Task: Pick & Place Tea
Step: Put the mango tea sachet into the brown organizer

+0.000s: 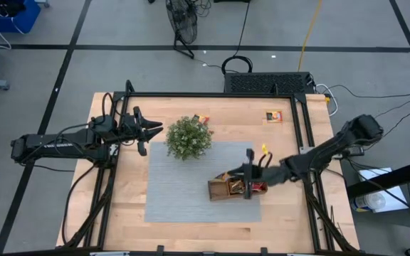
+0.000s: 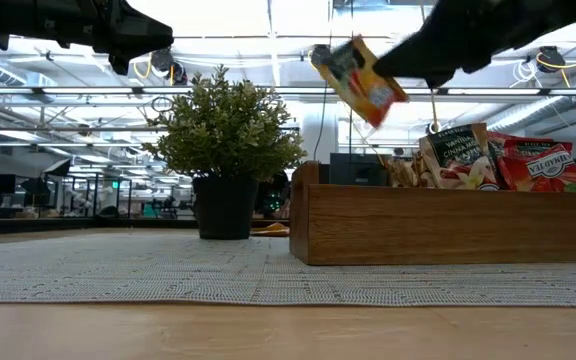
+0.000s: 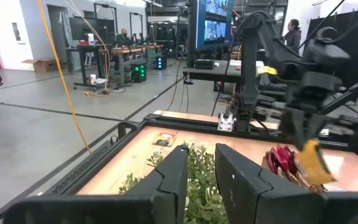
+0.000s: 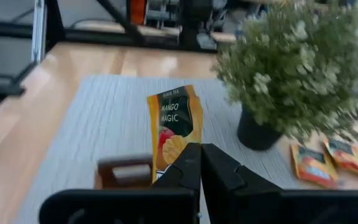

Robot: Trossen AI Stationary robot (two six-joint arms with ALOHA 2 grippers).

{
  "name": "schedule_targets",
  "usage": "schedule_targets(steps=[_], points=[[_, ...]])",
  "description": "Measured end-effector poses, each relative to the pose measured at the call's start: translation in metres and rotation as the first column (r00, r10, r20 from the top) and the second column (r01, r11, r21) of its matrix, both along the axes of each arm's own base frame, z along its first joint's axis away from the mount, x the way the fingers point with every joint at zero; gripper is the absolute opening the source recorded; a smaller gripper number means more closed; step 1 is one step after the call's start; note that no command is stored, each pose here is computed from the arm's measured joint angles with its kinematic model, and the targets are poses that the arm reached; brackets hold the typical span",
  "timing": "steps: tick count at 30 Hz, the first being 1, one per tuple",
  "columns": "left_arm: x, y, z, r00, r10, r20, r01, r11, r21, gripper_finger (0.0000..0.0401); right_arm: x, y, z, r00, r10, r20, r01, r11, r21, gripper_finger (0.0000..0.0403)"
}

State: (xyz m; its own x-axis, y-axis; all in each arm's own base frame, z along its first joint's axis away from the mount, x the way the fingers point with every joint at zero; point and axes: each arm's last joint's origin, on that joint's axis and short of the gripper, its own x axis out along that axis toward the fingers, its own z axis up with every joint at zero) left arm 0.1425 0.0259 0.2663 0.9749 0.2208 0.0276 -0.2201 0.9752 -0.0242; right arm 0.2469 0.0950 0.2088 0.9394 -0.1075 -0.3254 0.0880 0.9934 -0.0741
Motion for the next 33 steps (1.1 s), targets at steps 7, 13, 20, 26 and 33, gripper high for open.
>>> schedule_targets(steps=[7,13,20,26,33], points=[[0.000,0.000,0.000,1.000,0.000,0.000,0.000,1.000,0.000,0.0088,0.021,0.035,-0.024,0.985,-0.168,0.036,0.171,0.980,-0.105,0.0000],[0.000,0.000,0.000,1.000,0.000,0.000,0.000,1.000,0.000,0.0088,0.049,0.058,-0.039,0.974,-0.223,0.038,0.226,0.960,-0.166,0.0000],[0.000,0.000,0.000,1.000,0.000,0.000,0.000,1.000,0.000,0.0088,0.061,0.076,-0.044,0.955,-0.292,0.048,0.295,0.925,-0.241,0.0000],[0.000,0.000,0.000,1.000,0.000,0.000,0.000,1.000,0.000,0.0088,0.057,0.080,-0.045,0.950,-0.310,0.038,0.312,0.930,-0.194,0.0000],[0.000,0.000,0.000,1.000,0.000,0.000,0.000,1.000,0.000,0.0088,0.052,0.076,-0.054,0.937,-0.348,-0.015,0.341,0.927,-0.153,0.0000]])
